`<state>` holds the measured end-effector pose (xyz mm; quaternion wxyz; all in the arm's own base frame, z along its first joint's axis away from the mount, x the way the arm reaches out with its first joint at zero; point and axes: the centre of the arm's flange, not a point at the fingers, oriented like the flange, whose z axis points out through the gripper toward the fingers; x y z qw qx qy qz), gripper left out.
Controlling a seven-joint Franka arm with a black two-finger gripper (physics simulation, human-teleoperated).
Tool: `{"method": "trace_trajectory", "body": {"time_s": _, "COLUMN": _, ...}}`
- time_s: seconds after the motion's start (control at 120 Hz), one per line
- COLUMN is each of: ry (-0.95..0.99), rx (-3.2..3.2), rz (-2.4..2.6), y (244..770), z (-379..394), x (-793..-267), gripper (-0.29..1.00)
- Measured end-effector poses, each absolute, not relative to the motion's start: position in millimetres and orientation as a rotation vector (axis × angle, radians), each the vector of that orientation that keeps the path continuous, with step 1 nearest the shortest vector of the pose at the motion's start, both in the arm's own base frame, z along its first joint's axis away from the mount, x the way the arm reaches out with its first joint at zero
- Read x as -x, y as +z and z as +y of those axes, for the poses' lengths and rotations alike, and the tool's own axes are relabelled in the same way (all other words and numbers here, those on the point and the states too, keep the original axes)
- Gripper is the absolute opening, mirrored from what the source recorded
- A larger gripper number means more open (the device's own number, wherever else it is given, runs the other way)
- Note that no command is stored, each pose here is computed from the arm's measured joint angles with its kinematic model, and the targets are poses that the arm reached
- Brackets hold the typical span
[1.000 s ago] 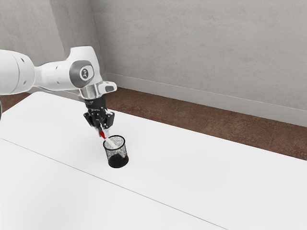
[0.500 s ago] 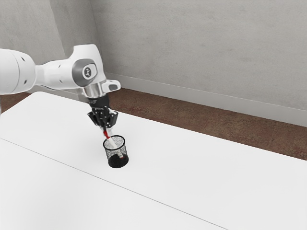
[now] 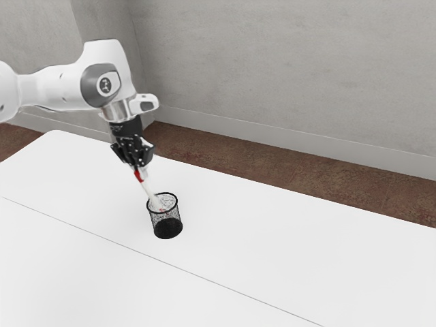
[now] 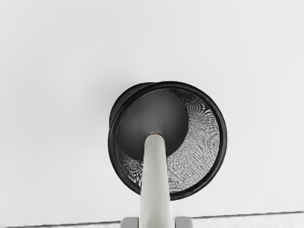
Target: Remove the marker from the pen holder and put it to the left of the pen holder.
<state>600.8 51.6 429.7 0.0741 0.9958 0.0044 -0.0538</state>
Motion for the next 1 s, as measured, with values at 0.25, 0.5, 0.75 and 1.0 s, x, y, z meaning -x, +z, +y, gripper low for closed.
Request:
{"method": "trace_trajectory", "body": {"time_s": 0.25, "ry": -0.031, "rx": -3.035, "rz": 0.013, "y": 497, "z": 43, "x": -554, "gripper": -0.04}}
{"method": "trace_trajectory", "body": {"time_s": 0.5, "ry": 0.042, "rx": -3.057, "rz": 0.026, "y": 524, "z": 45, "x": -540, "gripper": -0.04}}
{"method": "trace_trajectory", "body": {"time_s": 0.75, "ry": 0.025, "rx": -3.085, "rz": 0.155, "y": 483, "z": 92, "x": -538, "gripper": -0.06}}
{"method": "trace_trajectory", "body": {"time_s": 1.0, "ry": 0.223, "rx": -3.121, "rz": 0.260, "y": 448, "z": 112, "x": -543, "gripper": -0.08}}
